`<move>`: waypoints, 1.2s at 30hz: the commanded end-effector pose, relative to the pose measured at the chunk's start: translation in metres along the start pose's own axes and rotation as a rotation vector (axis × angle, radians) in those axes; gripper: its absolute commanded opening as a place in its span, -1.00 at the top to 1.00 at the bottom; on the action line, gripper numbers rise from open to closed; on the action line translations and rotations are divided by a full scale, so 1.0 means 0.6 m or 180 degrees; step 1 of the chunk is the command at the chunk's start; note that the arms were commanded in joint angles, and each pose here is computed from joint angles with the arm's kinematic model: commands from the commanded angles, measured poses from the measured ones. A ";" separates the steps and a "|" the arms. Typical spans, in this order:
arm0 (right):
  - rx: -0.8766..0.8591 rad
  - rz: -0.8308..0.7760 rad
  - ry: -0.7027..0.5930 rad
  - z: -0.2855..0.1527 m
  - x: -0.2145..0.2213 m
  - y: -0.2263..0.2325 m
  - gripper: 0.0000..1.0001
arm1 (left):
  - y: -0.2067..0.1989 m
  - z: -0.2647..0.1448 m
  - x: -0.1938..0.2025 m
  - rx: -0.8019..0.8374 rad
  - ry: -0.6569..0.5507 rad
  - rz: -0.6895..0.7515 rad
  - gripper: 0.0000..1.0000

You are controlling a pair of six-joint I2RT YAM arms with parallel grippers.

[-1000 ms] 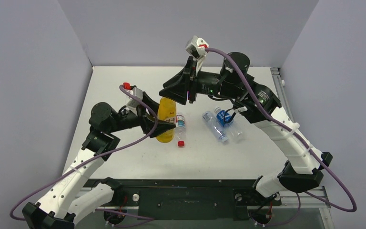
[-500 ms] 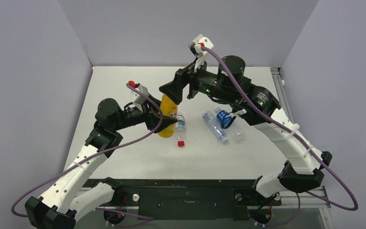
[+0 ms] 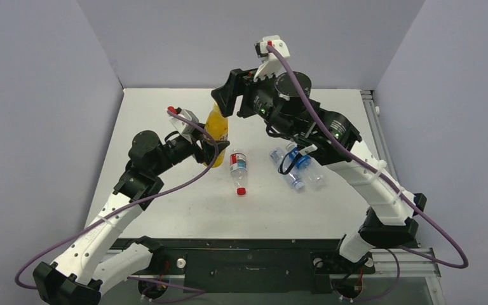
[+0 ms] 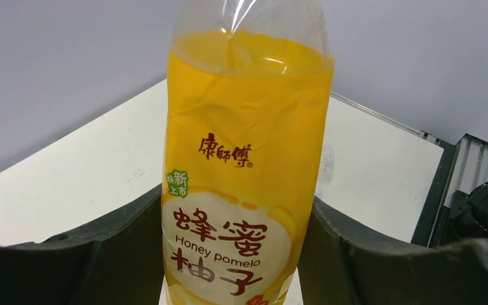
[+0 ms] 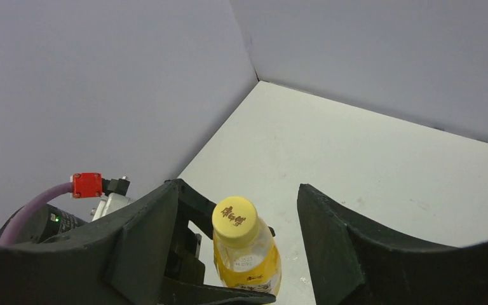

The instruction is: Unscrew the bottle caps

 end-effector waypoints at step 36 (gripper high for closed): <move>-0.2842 -0.0502 -0.0099 -0.085 -0.005 0.001 1.00 | -0.103 -0.042 -0.038 0.2120 0.0330 -0.0605 1.00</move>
Point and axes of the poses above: each gripper's point midway between its finger pads, its own z axis out along the fingers, its own y axis along the line the jaws close on, x = y × z, the point moved 10 cm from there along -z, back along the fingers, and after that the axes turned 7 degrees about -z, right-handed, at the moved point
